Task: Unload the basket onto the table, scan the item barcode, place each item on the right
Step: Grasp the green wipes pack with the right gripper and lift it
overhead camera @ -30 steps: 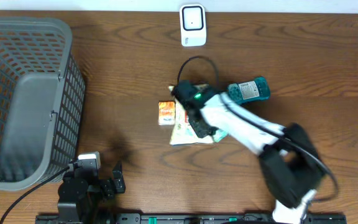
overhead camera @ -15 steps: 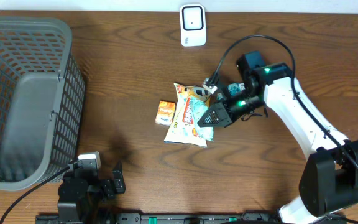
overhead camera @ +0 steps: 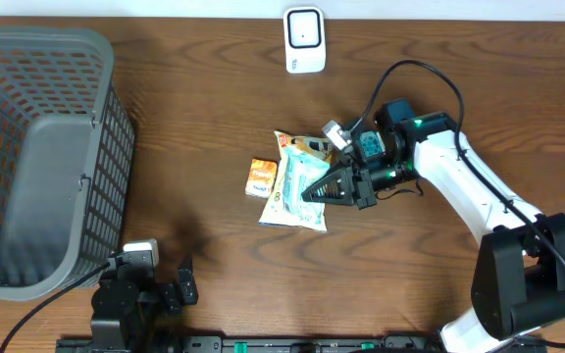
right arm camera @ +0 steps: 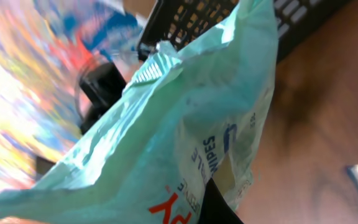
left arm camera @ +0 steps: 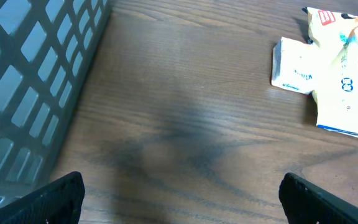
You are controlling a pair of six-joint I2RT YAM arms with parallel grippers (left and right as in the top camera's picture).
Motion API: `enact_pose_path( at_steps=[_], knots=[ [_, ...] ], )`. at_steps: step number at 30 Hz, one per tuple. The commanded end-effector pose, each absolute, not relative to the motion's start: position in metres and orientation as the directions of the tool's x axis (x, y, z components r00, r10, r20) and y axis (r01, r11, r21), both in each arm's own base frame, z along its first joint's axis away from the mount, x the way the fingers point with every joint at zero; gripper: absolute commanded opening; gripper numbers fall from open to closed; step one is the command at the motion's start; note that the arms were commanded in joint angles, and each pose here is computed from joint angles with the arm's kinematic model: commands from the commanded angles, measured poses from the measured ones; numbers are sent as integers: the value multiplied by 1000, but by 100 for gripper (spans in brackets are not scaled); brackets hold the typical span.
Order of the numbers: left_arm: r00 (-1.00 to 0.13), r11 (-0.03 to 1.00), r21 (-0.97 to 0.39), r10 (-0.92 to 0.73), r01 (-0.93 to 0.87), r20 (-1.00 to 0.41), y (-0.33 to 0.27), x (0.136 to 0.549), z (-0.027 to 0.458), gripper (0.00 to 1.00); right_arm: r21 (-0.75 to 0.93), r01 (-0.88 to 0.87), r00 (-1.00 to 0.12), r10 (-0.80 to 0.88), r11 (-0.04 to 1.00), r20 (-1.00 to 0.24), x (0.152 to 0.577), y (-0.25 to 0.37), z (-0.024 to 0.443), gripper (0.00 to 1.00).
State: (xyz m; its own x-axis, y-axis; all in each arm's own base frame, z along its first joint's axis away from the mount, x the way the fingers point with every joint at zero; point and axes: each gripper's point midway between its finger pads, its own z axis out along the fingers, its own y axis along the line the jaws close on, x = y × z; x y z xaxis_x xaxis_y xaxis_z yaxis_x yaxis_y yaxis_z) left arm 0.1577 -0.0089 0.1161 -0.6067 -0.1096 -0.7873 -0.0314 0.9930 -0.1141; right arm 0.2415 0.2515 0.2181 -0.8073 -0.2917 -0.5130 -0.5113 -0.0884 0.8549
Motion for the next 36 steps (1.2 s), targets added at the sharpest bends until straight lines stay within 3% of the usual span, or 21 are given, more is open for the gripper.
enact_pose_path(
  at_steps=[1, 4, 8, 13, 17, 20, 22, 28, 32, 36],
  knots=[
    [-609, 992, -115, -121, -48, -784, -7, 157, 114, 100, 966, -250, -922, -286, -69, -259, 245, 255, 239, 1],
    [-609, 992, -115, -121, -48, -784, -7, 157, 114, 100, 976, -212, -938, -269, -52, -218, 251, 250, 239, 1],
    [-609, 992, -115, -121, -48, -784, -7, 157, 114, 100, 953, -297, -928, -217, -60, -303, 263, 237, 239, 1],
    [-609, 992, -115, -121, -48, -784, -7, 157, 114, 100, 988, -152, -977, -151, -15, -153, 275, 216, 240, 1],
    [-609, 992, -115, -120, -48, -784, -7, 157, 114, 100, 982, -186, -978, -91, -9, -186, 279, 197, 242, 1],
    [-610, 992, -115, -120, -48, -783, -7, 157, 114, 100, 963, -270, -961, -64, -10, -270, 271, 189, 247, 1],
    [-610, 992, -115, -121, -48, -783, -7, 157, 114, 100, 918, -395, -917, -57, -16, -395, 268, 187, 249, 1],
    [-609, 992, -115, -121, -48, -784, -7, 157, 114, 100, 629, -775, -623, -90, -61, -777, 256, 194, 241, 1],
    [-610, 992, -115, -120, -48, -783, -7, 157, 114, 100, 489, -864, -483, -77, -123, -872, 248, 209, 244, 1],
    [-609, 992, -115, -121, -48, -784, -7, 157, 114, 100, 438, -878, -426, -103, -195, -899, 231, 227, 244, 1]
  ],
)
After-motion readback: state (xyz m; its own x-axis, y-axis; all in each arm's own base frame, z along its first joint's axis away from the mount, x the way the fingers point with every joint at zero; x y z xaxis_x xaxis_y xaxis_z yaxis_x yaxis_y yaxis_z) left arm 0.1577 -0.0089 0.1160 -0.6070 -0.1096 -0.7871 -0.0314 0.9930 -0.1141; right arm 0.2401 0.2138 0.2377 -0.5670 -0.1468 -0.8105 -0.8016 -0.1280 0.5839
